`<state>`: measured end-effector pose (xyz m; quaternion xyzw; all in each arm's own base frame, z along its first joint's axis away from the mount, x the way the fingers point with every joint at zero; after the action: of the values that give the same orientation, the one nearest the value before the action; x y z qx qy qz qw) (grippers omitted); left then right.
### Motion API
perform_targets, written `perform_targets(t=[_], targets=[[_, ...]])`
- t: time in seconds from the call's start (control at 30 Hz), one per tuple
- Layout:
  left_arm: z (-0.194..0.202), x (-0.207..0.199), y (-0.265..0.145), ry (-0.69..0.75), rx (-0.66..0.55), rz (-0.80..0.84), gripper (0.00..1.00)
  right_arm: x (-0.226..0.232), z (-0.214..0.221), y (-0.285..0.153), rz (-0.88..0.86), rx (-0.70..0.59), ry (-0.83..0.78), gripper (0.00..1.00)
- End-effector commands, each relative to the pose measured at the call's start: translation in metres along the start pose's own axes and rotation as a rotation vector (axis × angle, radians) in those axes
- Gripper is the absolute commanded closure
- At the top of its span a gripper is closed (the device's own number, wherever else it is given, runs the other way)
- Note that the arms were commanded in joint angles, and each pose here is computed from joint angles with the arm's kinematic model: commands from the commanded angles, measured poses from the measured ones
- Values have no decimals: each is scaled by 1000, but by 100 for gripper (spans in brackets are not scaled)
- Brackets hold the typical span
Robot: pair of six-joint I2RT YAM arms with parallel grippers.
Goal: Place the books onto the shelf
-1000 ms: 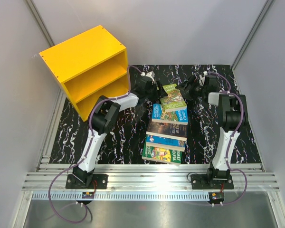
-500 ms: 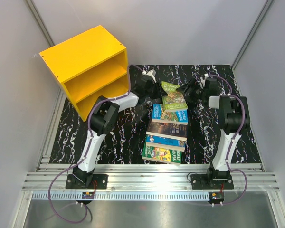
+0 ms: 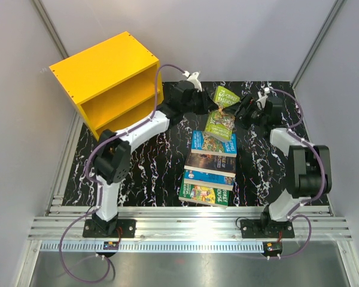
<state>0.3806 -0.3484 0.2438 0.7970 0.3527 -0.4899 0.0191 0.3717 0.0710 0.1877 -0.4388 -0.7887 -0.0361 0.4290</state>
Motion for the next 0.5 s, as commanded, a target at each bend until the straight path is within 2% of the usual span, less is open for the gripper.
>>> perform_targets(t=[0.0,0.13,0.23,0.33,0.47], targets=[[-15,-82,-54,97,-77,159,100,63,-7,-27,-171,-4,-88,3],[-42,-118,-115,171,-189,105,100,91,-12,-59,-150,-71,-117,0],[-57,-129,-151,207,-255,48,100,127,-18,-98,-176,-177,-152,0],[-73,-129,-186,222,-333,-24,100,159,-19,-131,-261,-262,-149,0],[-97,-120,-233,225,-445,-120,100,191,-12,-165,-320,-294,-166,0]])
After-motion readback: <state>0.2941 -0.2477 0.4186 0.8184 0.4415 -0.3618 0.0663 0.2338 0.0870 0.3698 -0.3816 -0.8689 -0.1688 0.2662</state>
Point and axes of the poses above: each gripper's point midway between its finger pads, its own y axis out along the fingers, its own x axis along the line the jaws close on, z = x × y, the point moved 10 cm from there along -y, back along the fingers, and after that the axes turned 14 degrees about -y, right-handed, at the moved point
